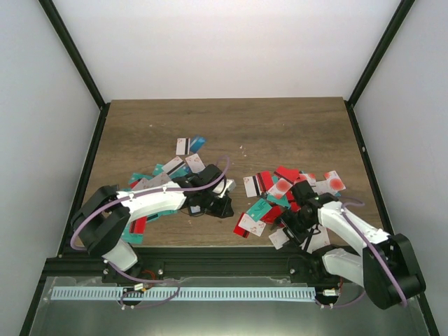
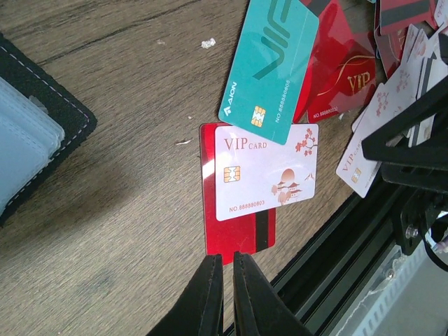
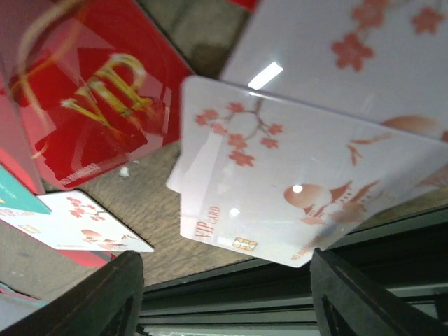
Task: Put the credit cards into the card holder
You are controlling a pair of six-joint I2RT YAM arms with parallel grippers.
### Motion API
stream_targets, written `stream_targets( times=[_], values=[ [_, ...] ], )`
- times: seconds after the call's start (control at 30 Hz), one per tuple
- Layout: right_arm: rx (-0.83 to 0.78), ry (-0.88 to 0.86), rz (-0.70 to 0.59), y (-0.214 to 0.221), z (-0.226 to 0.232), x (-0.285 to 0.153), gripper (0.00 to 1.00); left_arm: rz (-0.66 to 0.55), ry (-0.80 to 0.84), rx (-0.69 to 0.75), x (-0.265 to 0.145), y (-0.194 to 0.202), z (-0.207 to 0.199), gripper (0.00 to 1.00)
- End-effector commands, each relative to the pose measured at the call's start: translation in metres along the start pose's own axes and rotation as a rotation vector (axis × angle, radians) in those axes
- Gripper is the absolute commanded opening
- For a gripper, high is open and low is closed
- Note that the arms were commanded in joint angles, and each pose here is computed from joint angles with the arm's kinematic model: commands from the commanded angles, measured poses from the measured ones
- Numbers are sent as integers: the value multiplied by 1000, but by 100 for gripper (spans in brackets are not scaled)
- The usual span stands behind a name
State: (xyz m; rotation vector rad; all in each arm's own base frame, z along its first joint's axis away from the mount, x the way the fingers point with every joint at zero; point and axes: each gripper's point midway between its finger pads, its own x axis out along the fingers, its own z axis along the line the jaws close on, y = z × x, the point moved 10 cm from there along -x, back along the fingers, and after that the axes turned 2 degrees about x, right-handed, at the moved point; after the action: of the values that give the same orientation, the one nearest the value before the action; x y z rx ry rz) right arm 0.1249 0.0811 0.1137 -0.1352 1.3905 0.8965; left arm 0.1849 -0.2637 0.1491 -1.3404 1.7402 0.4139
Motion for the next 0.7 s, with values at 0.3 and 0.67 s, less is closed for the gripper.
stream_targets(
  times=[0.3, 0.67],
  values=[
    [-119, -37, -8, 3, 10, -11, 85, -1, 21, 10, 4, -4, -5, 8],
    [-85, -56, 37, 4, -9, 5, 89, 28, 22, 5, 10, -1, -4, 8]
  ],
)
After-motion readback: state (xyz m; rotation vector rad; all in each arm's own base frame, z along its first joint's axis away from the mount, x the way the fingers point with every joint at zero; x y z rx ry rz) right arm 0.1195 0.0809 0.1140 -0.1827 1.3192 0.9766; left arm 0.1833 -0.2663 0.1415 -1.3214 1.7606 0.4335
